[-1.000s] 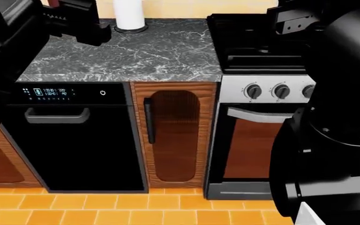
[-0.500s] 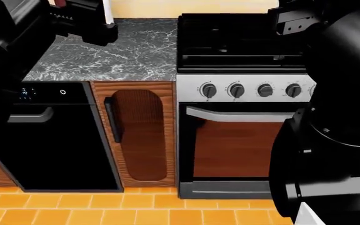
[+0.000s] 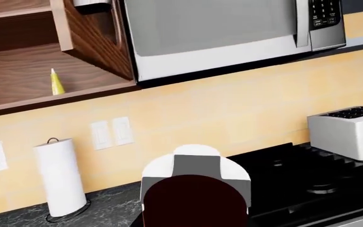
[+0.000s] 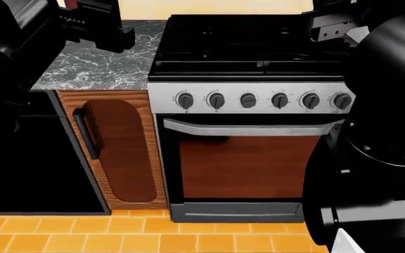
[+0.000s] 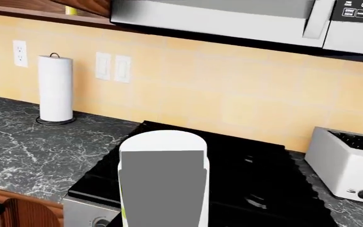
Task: Pick and place the shaker into the drawer. Then close the cabinet.
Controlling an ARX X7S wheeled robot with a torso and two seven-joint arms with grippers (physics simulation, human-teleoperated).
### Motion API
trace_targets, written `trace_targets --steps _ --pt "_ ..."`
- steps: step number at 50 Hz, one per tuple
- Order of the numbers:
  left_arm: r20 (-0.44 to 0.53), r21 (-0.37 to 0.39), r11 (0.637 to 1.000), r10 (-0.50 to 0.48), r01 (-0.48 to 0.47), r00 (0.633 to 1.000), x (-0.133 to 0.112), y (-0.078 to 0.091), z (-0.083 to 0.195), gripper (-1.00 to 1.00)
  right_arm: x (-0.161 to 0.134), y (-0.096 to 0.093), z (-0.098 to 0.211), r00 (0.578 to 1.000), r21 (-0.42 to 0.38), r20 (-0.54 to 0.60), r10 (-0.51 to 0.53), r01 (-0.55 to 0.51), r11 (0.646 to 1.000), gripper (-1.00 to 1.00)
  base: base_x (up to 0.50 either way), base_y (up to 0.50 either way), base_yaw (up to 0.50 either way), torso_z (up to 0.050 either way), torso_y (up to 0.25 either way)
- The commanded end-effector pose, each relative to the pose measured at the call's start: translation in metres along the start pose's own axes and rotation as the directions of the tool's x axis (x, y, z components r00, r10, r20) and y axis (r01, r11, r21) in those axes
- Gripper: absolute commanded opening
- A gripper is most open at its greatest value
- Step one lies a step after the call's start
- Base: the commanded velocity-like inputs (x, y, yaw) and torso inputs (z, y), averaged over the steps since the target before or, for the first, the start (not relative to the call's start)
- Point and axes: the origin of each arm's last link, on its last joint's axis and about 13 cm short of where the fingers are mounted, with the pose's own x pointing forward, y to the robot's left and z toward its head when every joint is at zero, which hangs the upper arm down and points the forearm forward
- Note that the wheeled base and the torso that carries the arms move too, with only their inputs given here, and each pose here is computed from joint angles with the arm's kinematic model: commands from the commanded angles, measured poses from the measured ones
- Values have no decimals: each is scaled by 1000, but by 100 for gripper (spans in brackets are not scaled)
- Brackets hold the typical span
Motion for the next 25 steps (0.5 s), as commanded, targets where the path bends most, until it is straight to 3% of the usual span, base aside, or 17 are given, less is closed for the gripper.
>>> trace_targets --steps 1,25 --pt "3 -10 1000 -1 1 1000 1 -1 0 -100 0 0 0 1000 -1 3 -2 2 1000 -100 -19 -500 0 0 0" --pt "4 -10 1000 -8 8 1000 3 -3 1 -100 0 0 -1 1000 2 -1 -3 3 1000 -100 -20 -500 0 0 1"
